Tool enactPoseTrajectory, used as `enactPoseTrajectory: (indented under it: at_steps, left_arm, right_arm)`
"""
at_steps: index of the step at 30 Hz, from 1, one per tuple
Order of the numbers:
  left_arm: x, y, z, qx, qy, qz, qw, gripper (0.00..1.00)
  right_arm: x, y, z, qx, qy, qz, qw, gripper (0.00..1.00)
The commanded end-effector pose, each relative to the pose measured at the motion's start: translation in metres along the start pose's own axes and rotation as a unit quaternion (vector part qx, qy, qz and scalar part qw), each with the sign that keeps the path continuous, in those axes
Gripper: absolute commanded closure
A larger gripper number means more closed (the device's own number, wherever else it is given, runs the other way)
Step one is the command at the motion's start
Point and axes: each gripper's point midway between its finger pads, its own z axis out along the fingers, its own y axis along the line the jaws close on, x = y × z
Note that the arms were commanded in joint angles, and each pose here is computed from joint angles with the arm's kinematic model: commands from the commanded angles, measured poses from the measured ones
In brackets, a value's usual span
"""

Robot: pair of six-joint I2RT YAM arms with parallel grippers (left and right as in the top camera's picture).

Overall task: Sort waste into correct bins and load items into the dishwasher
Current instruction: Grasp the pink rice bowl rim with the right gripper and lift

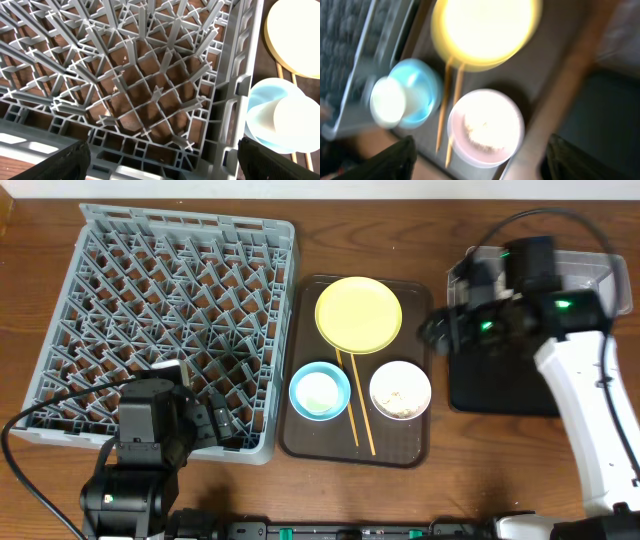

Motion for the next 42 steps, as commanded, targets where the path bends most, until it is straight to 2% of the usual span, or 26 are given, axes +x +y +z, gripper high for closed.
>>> enactPoseTrajectory:
  at_steps: [1, 2, 7, 12, 13, 19, 31, 42]
  left_arm:
    - [-0.007, 0.0, -0.005, -0.001, -0.011, -0.009, 1.0, 0.06]
    - [-0.007, 0.0, -0.005, -0.001, -0.011, -0.009, 1.0, 0.06]
    - [-0.007, 0.0, -0.005, -0.001, -0.011, -0.009, 1.0, 0.06]
    - [-0.006, 0.0, -0.005, -0.001, -0.011, -0.009, 1.0, 0.06]
    - [-0.006, 0.0, -0.005, -0.001, -0.011, -0.009, 1.0, 0.06]
    - [-0.005, 0.001, -0.005, -0.002, -0.008, -0.009, 1.0, 0.06]
    - [-0.005, 0.001, -0.005, -0.002, -0.007, -0.009, 1.0, 0.06]
    - [-0.005, 0.001, -0.005, -0.002, -0.007, -0.009, 1.0, 0.06]
  right_arm:
    - [0.032, 0.038, 0.026, -0.033, 0.072, -0.087, 0.993, 0.25]
    - [0.046, 0.046, 0.038, -0.018, 0.099, -0.111, 0.989, 0.28]
    - [0.073, 0.056, 0.07, 0.021, 0.125, -0.132, 0.983, 0.32]
    - [0.091, 0.06, 0.1, 0.031, 0.12, -0.115, 0.986, 0.37]
    - [0.098, 0.061, 0.113, 0.028, 0.115, -0.118, 0.986, 0.45]
    - [0.114, 0.061, 0.142, 0.019, 0.094, -0.11, 0.989, 0.53]
    - [0.129, 0.044, 0.162, 0.046, 0.073, -0.081, 0.993, 0.68]
    - [0.133, 0.043, 0.165, 0.048, 0.073, -0.083, 0.993, 0.72]
